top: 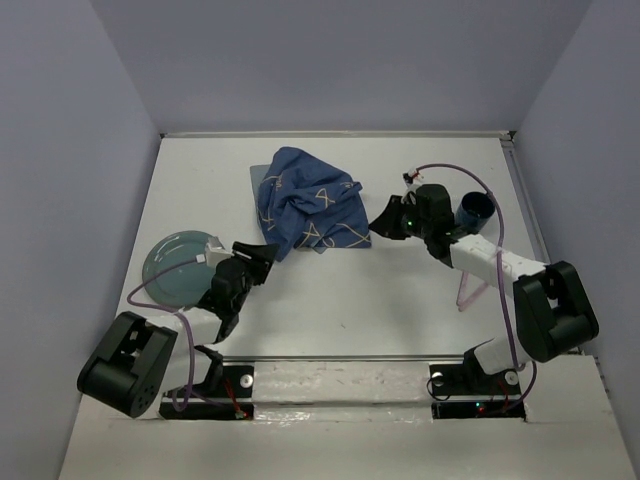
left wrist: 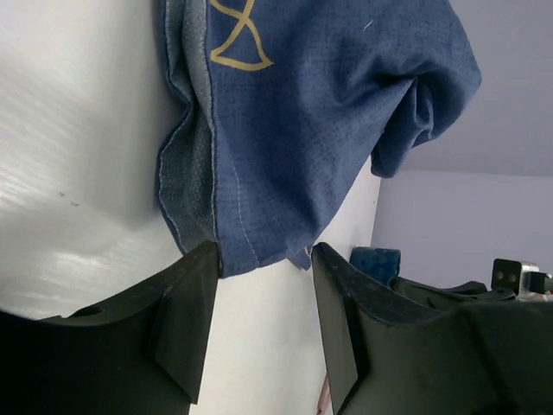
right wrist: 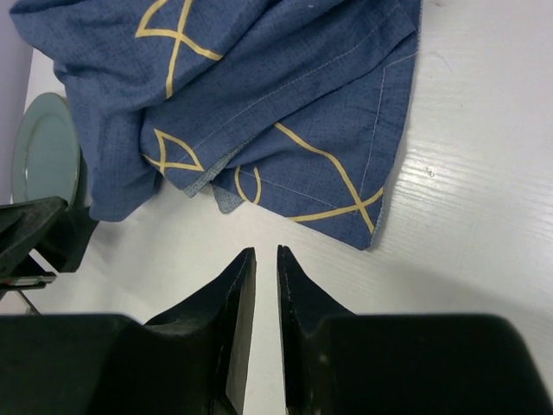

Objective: Set the dinner table for one person

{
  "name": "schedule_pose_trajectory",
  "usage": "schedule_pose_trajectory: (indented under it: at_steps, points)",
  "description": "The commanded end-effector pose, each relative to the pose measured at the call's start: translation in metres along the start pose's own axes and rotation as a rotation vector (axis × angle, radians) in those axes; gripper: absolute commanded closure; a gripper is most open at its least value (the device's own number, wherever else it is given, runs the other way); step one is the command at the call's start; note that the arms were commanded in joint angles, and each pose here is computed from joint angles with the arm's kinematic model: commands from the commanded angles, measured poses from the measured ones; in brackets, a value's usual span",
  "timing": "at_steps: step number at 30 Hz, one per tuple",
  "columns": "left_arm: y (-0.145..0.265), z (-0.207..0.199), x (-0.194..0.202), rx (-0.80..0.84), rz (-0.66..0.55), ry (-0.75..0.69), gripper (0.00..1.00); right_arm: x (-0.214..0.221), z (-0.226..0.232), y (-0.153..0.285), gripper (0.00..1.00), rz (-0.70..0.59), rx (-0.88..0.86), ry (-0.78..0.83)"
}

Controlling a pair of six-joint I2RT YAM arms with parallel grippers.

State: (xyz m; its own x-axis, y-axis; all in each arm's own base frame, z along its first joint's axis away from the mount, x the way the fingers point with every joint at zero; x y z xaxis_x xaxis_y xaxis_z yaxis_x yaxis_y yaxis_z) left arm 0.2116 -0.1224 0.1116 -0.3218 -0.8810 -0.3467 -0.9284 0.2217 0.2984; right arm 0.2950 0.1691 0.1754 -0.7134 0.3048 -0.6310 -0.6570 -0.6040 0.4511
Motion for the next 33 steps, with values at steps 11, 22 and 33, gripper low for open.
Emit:
schedule_pose_trajectory:
  at_steps: [11, 22, 33]
  points:
    - [-0.005, -0.016, -0.002, 0.094, 0.032, -0.021, 0.54, -0.057, 0.005, -0.068, 0.51, -0.102, 0.021, 0.129]
    - [-0.003, 0.0, 0.0, 0.033, 0.051, -0.068, 0.49, -0.075, -0.021, -0.117, 0.5, -0.058, -0.004, 0.197]
    - [-0.012, 0.009, 0.004, -0.012, 0.085, -0.123, 0.46, -0.073, -0.031, -0.129, 0.38, -0.021, -0.121, 0.149]
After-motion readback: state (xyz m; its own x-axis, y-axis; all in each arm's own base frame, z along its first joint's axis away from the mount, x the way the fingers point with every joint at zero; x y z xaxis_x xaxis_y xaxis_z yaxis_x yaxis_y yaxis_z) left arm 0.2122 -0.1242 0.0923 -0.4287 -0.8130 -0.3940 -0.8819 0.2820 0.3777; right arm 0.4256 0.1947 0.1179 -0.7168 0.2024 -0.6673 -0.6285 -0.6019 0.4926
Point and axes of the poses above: each gripper's point midway between its finger pads, its own y axis back along the fingers, its own z axis along the line the jaws close on, x = y × z, the point moved 9 cm from there along y, back along the fingers, and after that the axes turned 5 degrees about -y, right-handed, at the moved point
